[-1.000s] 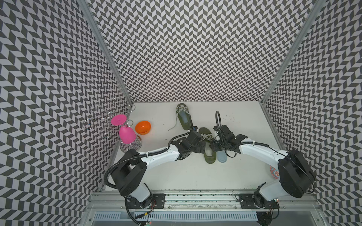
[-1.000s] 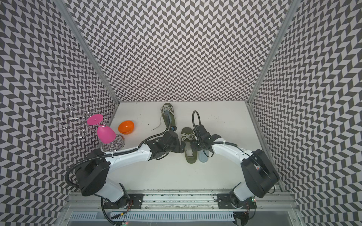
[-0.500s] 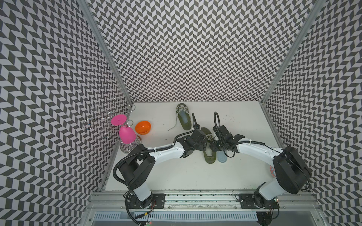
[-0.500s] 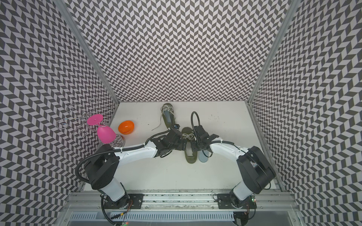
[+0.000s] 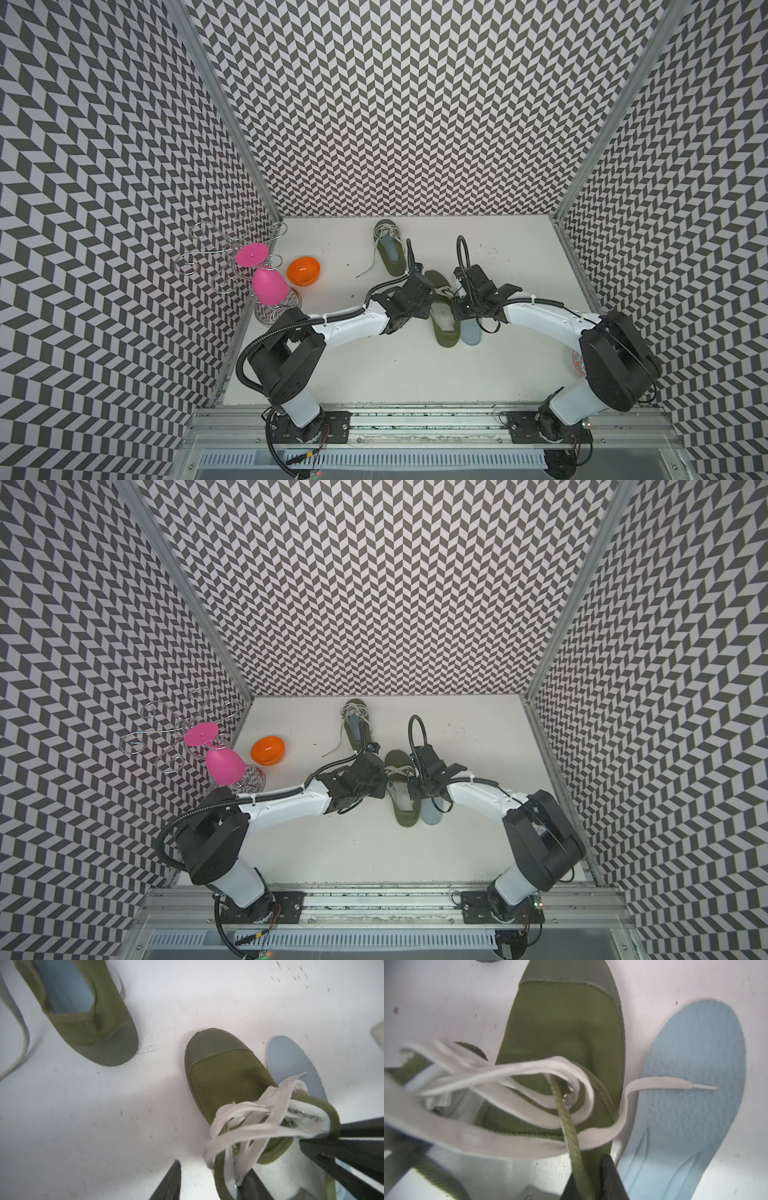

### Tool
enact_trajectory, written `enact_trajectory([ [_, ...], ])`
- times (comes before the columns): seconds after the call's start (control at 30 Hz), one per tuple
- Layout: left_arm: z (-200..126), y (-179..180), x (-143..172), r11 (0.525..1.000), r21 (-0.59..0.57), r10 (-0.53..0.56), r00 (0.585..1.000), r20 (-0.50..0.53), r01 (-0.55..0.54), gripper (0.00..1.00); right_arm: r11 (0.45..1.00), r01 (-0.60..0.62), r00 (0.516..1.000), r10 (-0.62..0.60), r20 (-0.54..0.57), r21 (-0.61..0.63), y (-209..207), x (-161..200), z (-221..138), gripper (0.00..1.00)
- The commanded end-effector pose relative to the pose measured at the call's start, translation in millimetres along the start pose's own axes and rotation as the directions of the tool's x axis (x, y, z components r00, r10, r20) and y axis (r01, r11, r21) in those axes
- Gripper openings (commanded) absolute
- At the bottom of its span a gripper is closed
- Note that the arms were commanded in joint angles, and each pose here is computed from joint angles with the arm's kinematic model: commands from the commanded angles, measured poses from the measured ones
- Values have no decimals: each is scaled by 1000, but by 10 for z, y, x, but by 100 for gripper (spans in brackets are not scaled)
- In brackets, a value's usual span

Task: Insert the insole into the shoe
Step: Adjust the shoe at the center of the board.

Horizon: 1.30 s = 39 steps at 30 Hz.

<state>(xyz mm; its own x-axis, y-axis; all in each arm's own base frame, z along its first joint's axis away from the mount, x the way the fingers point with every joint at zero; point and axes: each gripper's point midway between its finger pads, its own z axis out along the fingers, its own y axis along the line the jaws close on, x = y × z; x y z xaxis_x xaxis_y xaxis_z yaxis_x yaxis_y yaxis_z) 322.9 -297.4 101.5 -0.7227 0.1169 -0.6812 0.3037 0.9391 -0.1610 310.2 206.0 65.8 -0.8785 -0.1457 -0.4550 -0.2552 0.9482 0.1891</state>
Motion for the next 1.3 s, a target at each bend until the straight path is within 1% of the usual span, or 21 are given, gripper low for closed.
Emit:
enact_trajectory([
  [0.0,-41,41,-94,1000,-11,-4,1000,24,4,24,1000,7,1000,-6,31,-15,24,-93,-13,11],
  [0.1,-35,54,-43,1000,-9,-8,1000,10,8,22,999,19,998,-16,57,-46,88,-160,-19,7],
  [0.17,-66,50,-4,1000,4,-13,1000,2,13,15,996,40,996,-33,82,-85,179,-229,-31,4],
  [0.23,-131,61,43,999,21,-27,1000,-4,27,2,989,72,992,-58,108,-129,297,-308,-38,4],
  [0.27,-165,73,80,999,26,-33,999,-10,33,0,986,85,991,-69,115,-143,347,-338,-37,4],
  [0.4,-380,49,219,996,72,-51,999,-17,53,0,964,176,976,-145,162,-198,603,-506,-24,4],
  [0.43,-413,37,251,996,74,-48,999,-18,49,3,956,199,972,-164,171,-214,671,-528,-15,5],
  [0.5,-440,15,342,996,75,-34,999,-37,37,17,949,227,966,-190,177,-220,762,-573,27,8],
  [0.53,-437,20,377,997,71,-32,998,-45,36,21,948,231,965,-195,173,-220,775,-581,51,9],
  [0.6,-410,81,439,998,41,-35,998,-61,37,36,949,231,966,-197,169,-216,770,-580,78,10],
  [0.63,-406,111,452,999,25,-35,997,-64,36,43,948,234,965,-199,171,-214,766,-579,74,13],
  [0.7,-443,158,403,1000,1,-30,998,-48,30,57,947,237,964,-201,174,-215,764,-570,30,20],
  [0.73,-467,171,373,1000,-4,-27,999,-40,26,61,946,239,963,-203,177,-217,764,-568,-1,23],
  [0.77,-503,183,322,1000,-6,-20,999,-28,20,64,947,239,963,-202,179,-216,761,-565,-43,29],
  [0.9,-632,174,132,999,-15,40,999,-6,-40,74,950,237,963,-202,177,-204,702,-516,-173,41],
  [0.93,-665,162,84,998,-19,65,998,-7,-65,81,951,235,964,-201,174,-200,675,-495,-203,43],
  [0.97,-687,163,47,995,-32,95,995,-11,-96,94,954,227,966,-196,166,-196,641,-459,-217,45],
  [1.0,-710,174,11,991,-51,126,992,-13,-126,99,956,219,968,-190,161,-194,612,-437,-238,46],
  [1.07,-745,197,-74,975,-88,205,979,-17,-206,97,960,203,972,-174,156,-195,552,-391,-276,49],
  [1.2,-676,100,-121,929,-62,362,931,-44,-364,97,981,117,982,-91,163,-156,327,-400,-339,52],
  [1.27,-613,25,-131,896,-35,440,895,-75,-443,99,989,61,986,-39,161,-134,176,-418,-349,52],
])
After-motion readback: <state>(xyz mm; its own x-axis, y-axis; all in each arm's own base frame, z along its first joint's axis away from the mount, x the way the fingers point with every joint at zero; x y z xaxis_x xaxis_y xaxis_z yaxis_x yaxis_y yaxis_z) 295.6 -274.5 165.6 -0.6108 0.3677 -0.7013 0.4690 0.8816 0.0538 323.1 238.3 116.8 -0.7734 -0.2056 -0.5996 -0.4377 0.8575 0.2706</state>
